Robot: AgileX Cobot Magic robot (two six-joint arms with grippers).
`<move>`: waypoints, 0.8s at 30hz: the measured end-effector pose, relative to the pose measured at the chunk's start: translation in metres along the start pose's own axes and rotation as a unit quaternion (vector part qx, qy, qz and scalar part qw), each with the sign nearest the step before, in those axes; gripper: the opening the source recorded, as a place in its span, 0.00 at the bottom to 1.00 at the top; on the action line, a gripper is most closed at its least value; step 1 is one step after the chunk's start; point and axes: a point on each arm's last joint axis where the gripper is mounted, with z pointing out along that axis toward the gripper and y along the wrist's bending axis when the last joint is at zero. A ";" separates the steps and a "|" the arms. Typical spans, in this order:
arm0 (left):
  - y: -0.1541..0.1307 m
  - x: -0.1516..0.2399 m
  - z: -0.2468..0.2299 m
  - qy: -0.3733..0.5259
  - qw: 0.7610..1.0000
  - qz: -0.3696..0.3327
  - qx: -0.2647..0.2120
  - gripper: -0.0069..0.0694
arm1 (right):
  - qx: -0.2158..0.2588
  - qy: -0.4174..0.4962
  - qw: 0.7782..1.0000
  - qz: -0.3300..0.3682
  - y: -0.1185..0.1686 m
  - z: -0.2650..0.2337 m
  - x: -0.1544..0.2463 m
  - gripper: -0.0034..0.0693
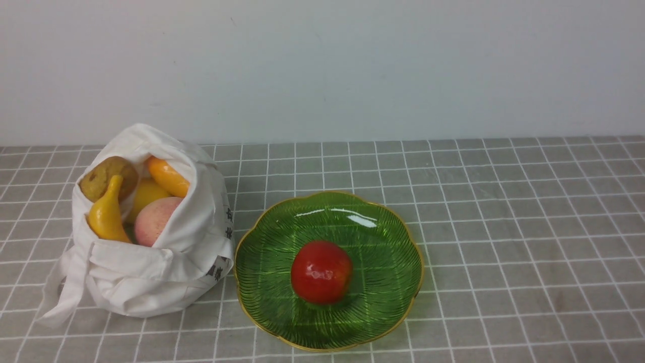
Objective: Take the fruit out of the bag on the grey coffee tablecloth and place them on the plate.
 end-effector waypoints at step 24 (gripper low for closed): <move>0.001 -0.001 0.001 -0.015 1.000 0.000 -0.004 0.13 | 0.000 0.000 1.000 0.000 0.000 0.000 0.000 0.03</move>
